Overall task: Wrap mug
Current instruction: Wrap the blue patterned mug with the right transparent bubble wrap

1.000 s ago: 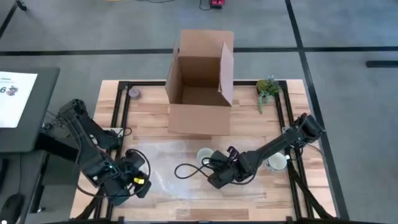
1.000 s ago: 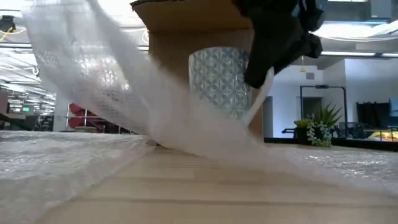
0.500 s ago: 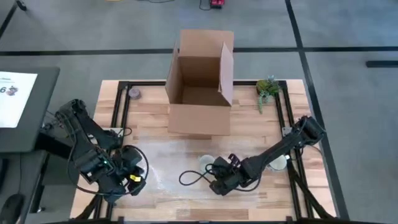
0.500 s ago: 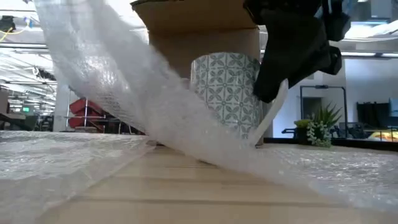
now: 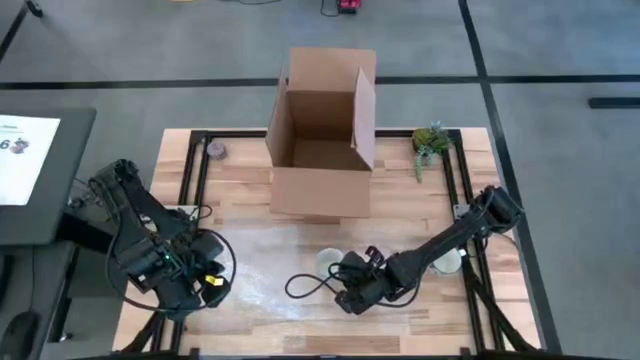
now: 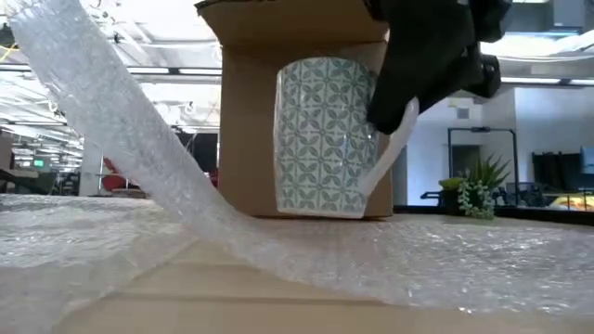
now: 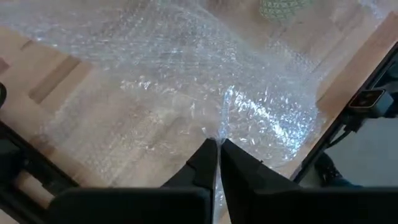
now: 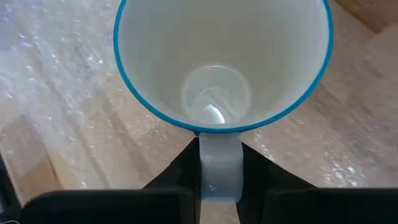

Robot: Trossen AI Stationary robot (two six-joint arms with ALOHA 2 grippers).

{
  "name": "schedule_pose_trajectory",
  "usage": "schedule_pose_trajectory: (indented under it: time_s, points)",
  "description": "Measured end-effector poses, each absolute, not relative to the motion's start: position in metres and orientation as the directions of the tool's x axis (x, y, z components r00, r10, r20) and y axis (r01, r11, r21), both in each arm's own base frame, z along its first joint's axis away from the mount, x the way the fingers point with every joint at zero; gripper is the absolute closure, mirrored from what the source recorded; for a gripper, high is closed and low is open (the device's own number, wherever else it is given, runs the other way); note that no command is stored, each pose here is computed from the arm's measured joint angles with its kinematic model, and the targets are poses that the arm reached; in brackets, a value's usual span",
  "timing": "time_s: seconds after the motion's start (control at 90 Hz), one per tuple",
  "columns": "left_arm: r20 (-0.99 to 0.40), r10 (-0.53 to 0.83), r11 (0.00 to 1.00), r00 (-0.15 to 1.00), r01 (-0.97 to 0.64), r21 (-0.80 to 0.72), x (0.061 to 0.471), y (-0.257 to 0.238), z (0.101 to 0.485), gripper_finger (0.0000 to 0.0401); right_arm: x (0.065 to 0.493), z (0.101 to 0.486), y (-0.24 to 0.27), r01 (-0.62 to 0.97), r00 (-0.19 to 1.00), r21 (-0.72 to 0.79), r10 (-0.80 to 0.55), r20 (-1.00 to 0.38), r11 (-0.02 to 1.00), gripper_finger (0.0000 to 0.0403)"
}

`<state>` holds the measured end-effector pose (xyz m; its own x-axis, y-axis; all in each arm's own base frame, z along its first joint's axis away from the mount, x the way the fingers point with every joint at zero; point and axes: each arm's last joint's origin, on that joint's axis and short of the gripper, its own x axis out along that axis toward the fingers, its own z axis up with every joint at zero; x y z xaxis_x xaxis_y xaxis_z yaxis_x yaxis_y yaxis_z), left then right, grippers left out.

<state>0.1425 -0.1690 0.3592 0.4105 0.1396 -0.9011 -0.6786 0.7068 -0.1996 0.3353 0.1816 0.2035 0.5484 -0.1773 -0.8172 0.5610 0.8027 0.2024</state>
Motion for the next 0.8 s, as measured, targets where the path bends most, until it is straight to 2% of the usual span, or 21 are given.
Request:
schedule_pose_trajectory:
  time_s: [0.433,0.678,0.8]
  points:
    - [-0.896,0.124,0.728,0.426,-0.652,-0.209,0.144,-0.171,0.36,0.0401,0.343,0.18,0.192,0.505,0.526,0.185,-0.13,-0.84,0.843,0.0359]
    - [-0.894,0.113,0.733,0.433,-0.644,-0.219,0.145,-0.172,0.36,0.0401,0.343,0.18,0.194,0.498,0.522,0.2,-0.108,-0.846,0.844,0.0359]
    - [-0.894,0.11,0.738,0.435,-0.638,-0.22,0.145,-0.172,0.36,0.0401,0.344,0.182,0.195,0.48,0.522,0.207,-0.087,-0.849,0.853,0.0344]
